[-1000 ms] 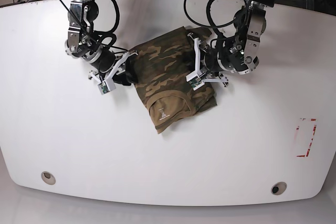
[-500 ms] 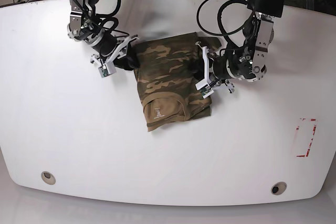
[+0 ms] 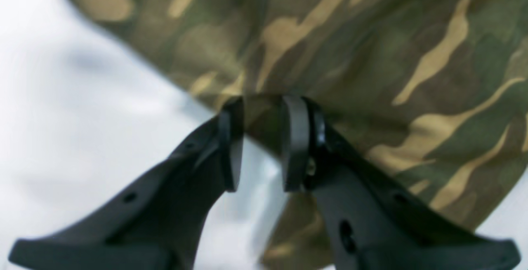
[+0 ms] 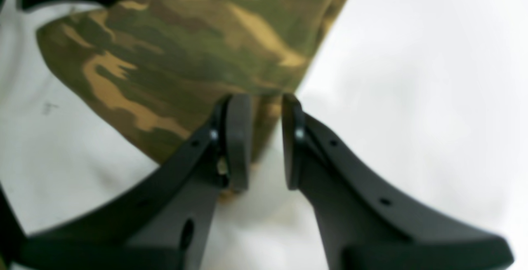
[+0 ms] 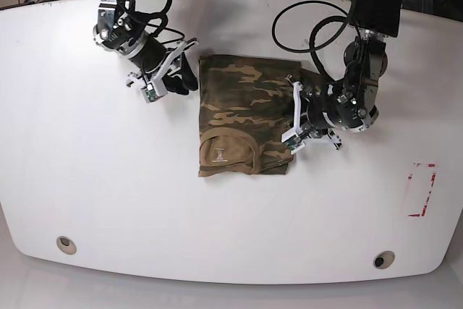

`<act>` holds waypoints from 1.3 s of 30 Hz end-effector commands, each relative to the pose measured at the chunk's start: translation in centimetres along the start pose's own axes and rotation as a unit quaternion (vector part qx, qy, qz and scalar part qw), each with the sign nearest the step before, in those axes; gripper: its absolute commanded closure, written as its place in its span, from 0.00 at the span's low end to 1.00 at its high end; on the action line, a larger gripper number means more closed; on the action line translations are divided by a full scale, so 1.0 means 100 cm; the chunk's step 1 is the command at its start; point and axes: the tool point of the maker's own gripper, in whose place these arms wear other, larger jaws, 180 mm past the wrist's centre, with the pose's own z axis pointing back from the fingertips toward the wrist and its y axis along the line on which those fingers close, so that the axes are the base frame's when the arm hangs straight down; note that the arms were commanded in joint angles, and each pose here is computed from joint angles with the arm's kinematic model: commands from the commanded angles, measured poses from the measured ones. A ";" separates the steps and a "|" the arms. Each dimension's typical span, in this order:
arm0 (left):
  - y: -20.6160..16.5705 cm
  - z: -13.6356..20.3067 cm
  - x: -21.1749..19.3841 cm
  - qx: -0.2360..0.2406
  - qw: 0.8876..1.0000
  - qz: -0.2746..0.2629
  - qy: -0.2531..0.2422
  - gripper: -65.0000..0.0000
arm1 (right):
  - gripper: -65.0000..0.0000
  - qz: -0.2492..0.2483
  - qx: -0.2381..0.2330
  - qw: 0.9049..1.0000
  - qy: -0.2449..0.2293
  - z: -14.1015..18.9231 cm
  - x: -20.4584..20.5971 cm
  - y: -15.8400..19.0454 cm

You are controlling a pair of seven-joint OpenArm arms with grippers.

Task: Layout the t-shirt on the table in an organized manner, then fold the t-shirt properly
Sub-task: 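Grasp the folded bundle with the left gripper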

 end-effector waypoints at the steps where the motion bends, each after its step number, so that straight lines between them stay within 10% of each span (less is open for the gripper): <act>1: 0.013 0.021 0.040 0.026 0.998 -0.025 -0.051 0.79 | 0.81 0.019 -0.015 0.999 -0.033 0.011 0.027 -0.008; 15: -0.002 0.056 0.110 0.080 0.979 -0.002 -0.185 0.79 | 0.81 0.056 -0.058 0.995 -0.058 0.036 0.058 -0.025; 25: -0.031 0.032 0.143 0.133 0.940 0.085 -0.303 0.78 | 0.81 0.067 -0.063 0.995 -0.048 0.041 0.056 -0.032; 39: -0.061 -0.058 0.080 0.170 0.951 0.105 -0.234 0.78 | 0.81 0.056 -0.081 0.994 -0.052 0.048 0.055 -0.043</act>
